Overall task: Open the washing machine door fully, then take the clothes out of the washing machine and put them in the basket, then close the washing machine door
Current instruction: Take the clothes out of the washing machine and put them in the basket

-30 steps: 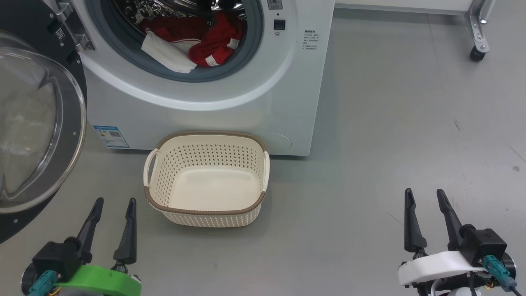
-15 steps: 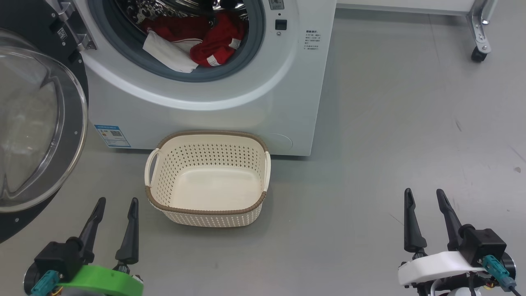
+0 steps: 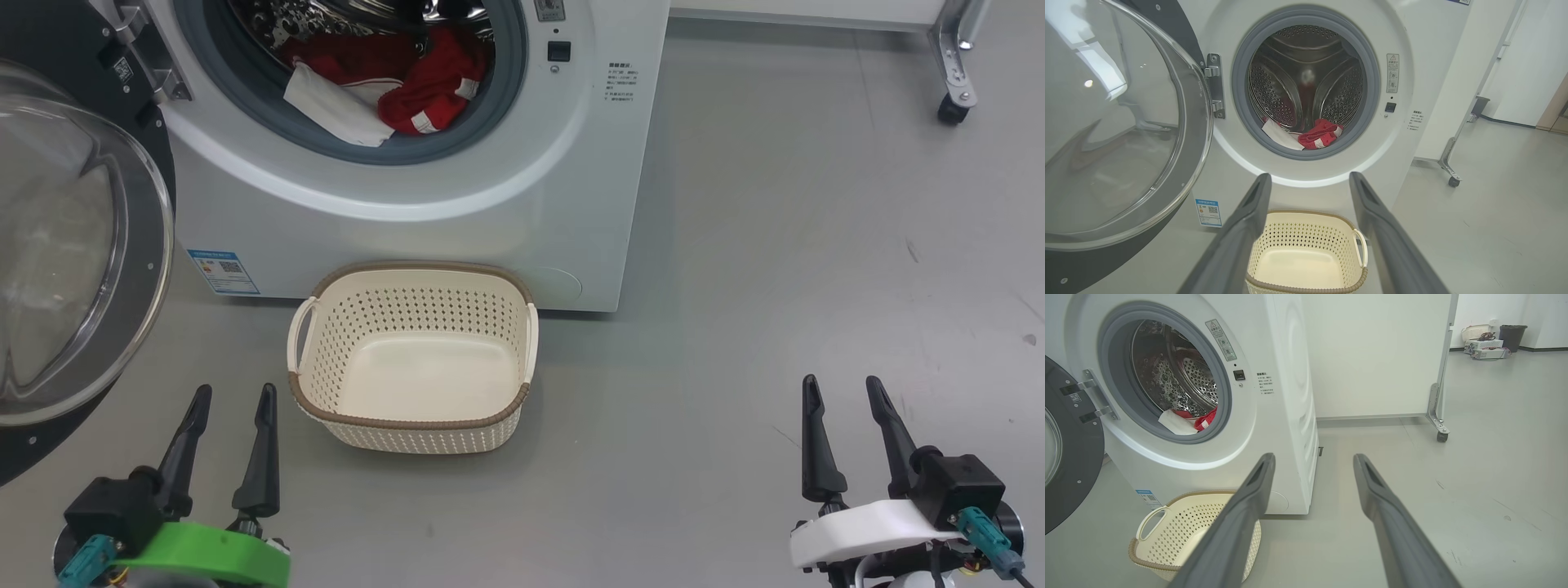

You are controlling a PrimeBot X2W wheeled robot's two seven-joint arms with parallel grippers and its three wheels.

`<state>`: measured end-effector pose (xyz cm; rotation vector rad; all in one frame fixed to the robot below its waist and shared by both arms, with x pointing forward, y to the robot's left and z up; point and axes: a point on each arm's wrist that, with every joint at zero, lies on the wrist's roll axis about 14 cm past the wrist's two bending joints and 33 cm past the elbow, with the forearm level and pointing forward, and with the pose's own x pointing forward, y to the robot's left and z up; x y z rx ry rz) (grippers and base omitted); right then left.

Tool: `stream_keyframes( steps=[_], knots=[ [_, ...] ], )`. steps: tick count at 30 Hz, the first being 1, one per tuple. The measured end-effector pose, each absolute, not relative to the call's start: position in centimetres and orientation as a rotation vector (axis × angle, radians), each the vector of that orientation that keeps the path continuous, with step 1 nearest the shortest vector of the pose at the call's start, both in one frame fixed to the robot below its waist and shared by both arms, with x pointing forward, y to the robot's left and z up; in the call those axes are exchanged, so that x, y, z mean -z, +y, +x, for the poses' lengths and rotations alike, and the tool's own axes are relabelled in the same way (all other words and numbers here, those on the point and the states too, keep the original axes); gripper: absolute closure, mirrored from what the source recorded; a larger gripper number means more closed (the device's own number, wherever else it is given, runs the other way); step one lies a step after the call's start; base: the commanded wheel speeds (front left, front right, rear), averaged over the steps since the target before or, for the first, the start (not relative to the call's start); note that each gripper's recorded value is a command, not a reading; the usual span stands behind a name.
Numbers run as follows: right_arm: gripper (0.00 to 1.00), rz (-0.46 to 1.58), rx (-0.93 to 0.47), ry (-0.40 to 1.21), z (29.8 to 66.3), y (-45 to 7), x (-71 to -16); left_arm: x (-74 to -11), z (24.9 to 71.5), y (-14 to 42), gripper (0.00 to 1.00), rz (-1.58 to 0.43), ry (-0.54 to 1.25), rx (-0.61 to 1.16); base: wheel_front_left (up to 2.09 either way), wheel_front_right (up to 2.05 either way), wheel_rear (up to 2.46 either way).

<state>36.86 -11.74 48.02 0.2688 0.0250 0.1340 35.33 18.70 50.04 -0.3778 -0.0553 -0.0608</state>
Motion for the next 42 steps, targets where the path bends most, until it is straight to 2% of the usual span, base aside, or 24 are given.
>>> stream_keyframes(
  steps=[14, 42],
  knots=[
    [0.0, 0.27, -0.142, 0.031, 36.9, -11.6, -47.8, -50.0, 35.3, 18.8, 0.0, -0.373, -0.052, 0.06, 0.7, -0.7, 0.0],
    [0.0, 0.261, -0.158, 0.05, 36.9, -11.0, -47.3, -49.4, 35.1, 20.0, 0.0, -0.337, -0.039, 0.029, 1.09, -1.09, 0.0]
  ],
)
